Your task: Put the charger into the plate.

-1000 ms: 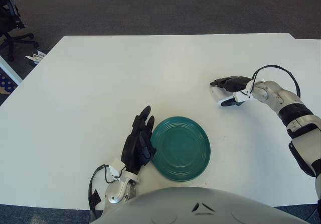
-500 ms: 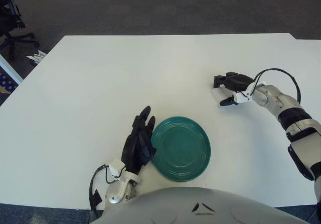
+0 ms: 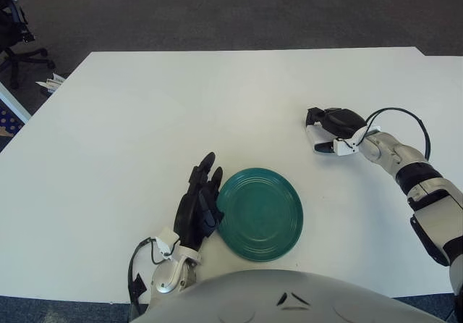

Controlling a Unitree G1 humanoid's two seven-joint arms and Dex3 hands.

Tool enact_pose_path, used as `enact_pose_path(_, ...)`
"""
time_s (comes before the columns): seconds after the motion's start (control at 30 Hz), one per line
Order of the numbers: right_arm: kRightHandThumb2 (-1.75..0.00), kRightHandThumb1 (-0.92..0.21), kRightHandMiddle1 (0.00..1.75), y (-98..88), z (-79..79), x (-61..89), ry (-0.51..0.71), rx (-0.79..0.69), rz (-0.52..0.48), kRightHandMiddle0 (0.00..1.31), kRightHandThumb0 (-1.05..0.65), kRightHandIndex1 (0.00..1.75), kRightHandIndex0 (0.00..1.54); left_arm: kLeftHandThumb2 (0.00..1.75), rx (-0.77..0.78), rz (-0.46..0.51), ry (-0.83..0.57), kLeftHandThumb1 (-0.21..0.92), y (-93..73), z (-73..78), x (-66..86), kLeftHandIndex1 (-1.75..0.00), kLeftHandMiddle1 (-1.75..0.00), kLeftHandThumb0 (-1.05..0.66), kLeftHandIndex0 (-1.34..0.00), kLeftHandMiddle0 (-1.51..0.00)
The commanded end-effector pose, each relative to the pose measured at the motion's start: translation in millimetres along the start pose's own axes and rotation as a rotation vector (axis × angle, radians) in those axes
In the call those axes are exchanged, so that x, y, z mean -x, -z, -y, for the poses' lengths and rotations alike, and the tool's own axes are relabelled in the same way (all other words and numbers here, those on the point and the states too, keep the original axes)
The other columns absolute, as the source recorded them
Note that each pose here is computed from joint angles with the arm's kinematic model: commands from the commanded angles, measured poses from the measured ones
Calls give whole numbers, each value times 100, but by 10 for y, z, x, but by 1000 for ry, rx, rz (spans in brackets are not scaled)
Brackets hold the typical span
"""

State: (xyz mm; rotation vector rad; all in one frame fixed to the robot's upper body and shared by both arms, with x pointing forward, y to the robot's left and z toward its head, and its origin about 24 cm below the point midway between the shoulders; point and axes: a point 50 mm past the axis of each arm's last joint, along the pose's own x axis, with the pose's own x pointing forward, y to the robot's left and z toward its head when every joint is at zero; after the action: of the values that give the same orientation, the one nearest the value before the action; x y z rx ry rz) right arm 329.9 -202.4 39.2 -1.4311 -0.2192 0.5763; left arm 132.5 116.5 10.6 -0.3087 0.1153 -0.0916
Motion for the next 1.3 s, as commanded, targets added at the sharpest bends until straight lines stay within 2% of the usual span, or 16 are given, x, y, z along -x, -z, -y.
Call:
enact_pose_path(0.0, -137, -27, 175, -44, -149, 18, -25, -35, -1, 65, -49, 175, 106, 105, 12, -46, -23, 92, 77, -64, 22, -44, 0, -104, 0, -19)
enact_pose_path(0.4, -141, -23, 175, -62, -182, 3, -36, -81, -27, 67, -50, 175, 109, 103, 68, -52, -53, 92, 95, -98, 7, -44, 0, -103, 0, -19)
enact_pose_path(1.27, -142, -23, 175, -82, -217, 18, -12, -83, -26, 68, -51, 175, 108, 102, 58, -50, -38, 92, 89, -125, -14, -41, 0, -103, 0, -17)
